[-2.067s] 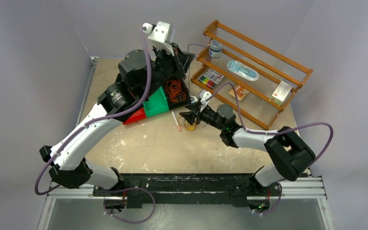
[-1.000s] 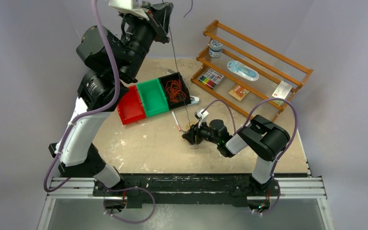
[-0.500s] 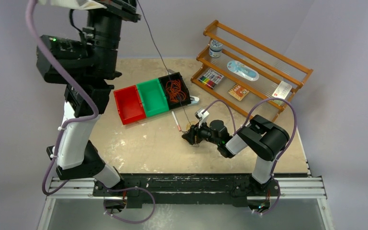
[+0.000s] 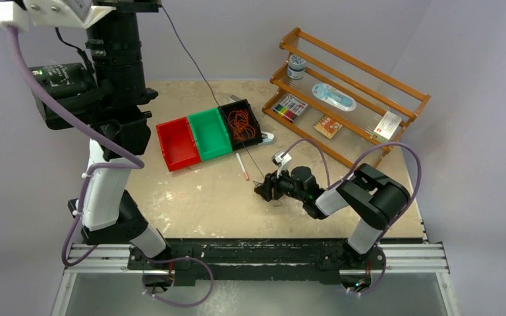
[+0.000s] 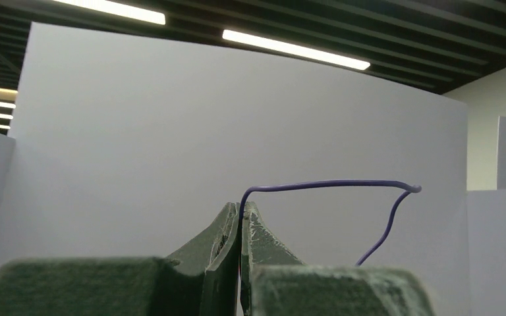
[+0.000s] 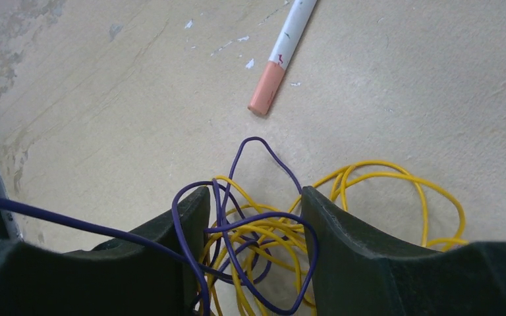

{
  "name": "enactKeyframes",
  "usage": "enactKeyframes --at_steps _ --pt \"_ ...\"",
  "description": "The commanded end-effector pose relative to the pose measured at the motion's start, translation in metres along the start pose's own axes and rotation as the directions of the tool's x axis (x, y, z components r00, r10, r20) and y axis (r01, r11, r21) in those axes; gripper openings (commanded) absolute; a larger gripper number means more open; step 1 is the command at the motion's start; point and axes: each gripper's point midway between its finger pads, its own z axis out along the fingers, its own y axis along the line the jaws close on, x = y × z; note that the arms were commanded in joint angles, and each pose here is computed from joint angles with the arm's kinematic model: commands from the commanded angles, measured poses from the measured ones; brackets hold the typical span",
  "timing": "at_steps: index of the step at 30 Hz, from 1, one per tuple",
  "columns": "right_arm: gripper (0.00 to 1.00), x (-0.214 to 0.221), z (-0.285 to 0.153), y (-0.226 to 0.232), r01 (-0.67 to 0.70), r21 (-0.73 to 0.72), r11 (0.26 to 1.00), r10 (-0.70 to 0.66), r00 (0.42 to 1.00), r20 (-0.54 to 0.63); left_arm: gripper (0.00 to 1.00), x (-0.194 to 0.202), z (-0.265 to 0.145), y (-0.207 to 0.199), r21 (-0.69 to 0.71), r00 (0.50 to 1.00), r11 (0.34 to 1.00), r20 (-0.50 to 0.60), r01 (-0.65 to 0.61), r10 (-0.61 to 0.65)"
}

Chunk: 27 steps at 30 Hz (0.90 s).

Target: Untangle the cables

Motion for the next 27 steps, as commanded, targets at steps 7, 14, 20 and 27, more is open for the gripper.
enactKeyframes --at_steps 7,14,20,27 --pt "0.56 0.025 -0.027 -0.007 -0.098 0.094 0.991 0.107 0.990 -0.091 0.00 -0.080 -0.004 0.048 -0.090 0.975 0.992 0.195 -0.092 0.108" --pt "0.48 0.028 -0.047 -0.018 -0.186 0.204 0.961 0.204 0.976 -0.072 0.00 -0.091 -0.007 0.058 -0.113 0.964 0.982 0.204 -0.152 0.173" --pt "0.37 0.031 -0.057 -0.026 -0.270 0.290 0.918 0.294 0.955 -0.039 0.00 -0.108 -0.012 0.074 -0.141 0.956 0.975 0.215 -0.174 0.202" --pt "0.54 -0.007 -0.066 -0.020 -0.267 0.256 0.929 0.252 0.964 0.090 0.00 -0.091 -0.014 0.073 -0.132 0.969 0.974 0.144 -0.182 0.201"
